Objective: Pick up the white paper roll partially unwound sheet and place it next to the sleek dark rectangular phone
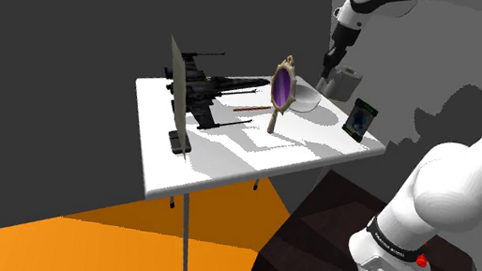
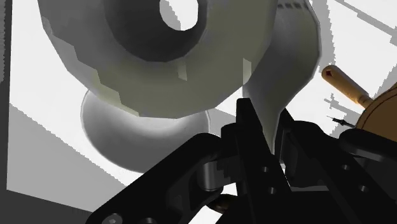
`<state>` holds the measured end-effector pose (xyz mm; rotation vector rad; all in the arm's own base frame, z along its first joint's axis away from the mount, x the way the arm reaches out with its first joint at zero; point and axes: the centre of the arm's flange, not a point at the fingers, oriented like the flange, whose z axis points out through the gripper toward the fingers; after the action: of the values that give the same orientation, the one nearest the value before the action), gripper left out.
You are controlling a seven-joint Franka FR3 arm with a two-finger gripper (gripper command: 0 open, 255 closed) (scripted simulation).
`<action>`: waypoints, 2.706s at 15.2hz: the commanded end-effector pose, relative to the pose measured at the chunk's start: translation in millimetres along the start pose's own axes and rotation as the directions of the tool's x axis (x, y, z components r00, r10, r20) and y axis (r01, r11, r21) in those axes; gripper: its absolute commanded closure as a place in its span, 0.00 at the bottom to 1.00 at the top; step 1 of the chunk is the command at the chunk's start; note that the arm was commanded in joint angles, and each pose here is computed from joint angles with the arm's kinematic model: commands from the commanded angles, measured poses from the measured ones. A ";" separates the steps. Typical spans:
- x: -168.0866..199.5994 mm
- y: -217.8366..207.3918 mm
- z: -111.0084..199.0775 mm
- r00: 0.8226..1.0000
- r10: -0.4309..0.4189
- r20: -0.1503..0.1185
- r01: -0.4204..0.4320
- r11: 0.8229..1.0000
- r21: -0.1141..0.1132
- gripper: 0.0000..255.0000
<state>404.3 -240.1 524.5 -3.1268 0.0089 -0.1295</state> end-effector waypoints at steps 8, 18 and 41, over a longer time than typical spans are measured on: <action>27.7 -109.6 0.4 1.000 0.000 0.000 0.000 1.000 0.000 1.00; 59.7 -237.5 3.9 1.000 0.000 0.000 0.000 1.000 0.000 1.00; 133.4 -531.9 12.2 1.000 0.000 0.000 0.000 1.000 0.000 1.00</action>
<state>538.5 281.4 527.0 -3.1274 0.0068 -0.1288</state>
